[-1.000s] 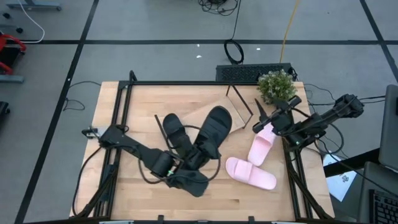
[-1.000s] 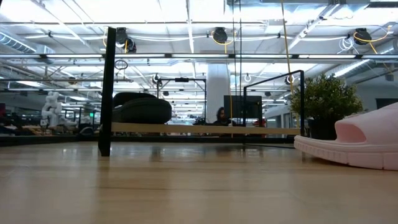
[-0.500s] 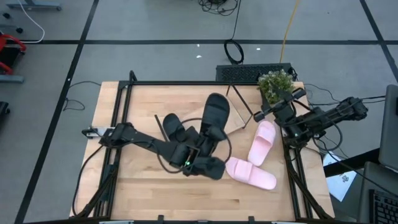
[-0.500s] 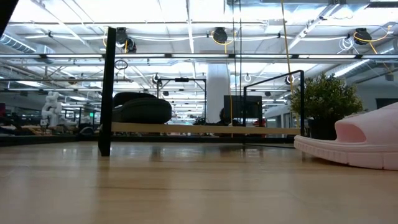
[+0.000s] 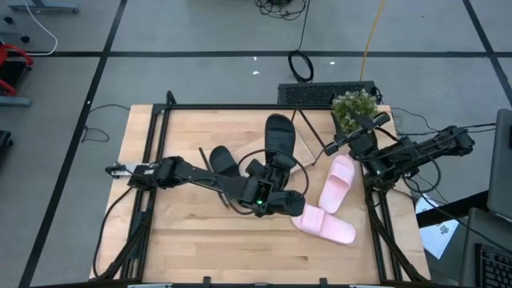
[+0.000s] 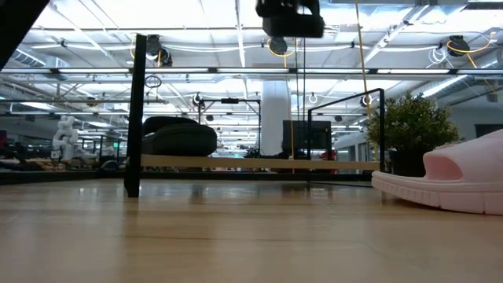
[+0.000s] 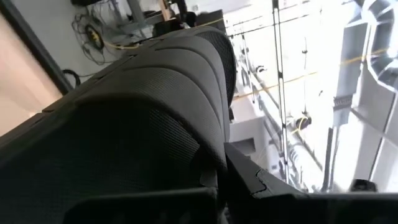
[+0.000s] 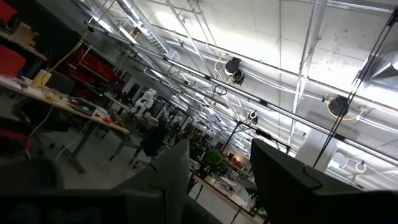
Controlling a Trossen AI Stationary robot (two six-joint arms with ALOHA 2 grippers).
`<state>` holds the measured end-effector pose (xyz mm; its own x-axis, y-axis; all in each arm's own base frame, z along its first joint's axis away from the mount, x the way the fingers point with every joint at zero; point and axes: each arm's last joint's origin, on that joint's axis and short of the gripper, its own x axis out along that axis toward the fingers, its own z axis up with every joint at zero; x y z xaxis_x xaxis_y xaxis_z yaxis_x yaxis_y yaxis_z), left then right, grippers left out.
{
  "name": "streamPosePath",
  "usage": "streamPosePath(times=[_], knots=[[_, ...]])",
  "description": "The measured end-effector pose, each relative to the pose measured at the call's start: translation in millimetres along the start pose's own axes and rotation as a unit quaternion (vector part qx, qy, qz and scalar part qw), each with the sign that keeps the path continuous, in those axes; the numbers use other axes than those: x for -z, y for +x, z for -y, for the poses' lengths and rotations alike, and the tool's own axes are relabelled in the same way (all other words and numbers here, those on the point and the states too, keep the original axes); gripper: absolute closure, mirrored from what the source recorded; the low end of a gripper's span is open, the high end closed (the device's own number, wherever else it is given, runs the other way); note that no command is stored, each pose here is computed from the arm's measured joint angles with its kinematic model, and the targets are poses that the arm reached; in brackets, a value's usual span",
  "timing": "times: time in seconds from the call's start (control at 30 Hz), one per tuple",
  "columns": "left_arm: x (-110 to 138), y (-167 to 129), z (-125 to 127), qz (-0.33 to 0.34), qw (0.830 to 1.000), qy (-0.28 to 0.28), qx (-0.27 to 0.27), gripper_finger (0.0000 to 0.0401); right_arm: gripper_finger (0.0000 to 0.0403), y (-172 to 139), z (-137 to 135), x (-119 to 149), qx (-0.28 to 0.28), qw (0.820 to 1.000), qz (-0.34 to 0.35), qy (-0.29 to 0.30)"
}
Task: Pick and place slides into the shelf
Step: Put the black slipper on the shelf
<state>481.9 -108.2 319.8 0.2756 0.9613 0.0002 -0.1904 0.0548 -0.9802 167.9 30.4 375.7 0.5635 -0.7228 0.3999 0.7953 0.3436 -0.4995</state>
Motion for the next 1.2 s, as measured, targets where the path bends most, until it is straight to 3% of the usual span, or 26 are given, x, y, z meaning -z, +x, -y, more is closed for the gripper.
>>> streamPosePath(times=[0.37,0.57,0.8,1.2], knots=[[26.6,50.8,-43.8,0.049,0.997,-0.061,-0.007,0.0401,0.0243,-1.8,15.6,2.2,0.011,0.999,-0.032,0.020],[23.3,66.2,-53.7,0.064,0.997,-0.032,-0.011,0.0401,0.0243,-3.1,24.7,3.5,0.010,0.999,-0.037,0.013],[17.4,59.5,-63.5,0.046,0.998,-0.047,-0.022,0.0401,0.0243,-4.0,30.6,4.3,0.011,0.999,-0.038,0.015],[15.6,39.7,-66.6,0.022,0.999,-0.023,-0.026,0.0401,0.0243,-4.2,29.5,5.0,0.006,0.999,-0.045,0.003]])
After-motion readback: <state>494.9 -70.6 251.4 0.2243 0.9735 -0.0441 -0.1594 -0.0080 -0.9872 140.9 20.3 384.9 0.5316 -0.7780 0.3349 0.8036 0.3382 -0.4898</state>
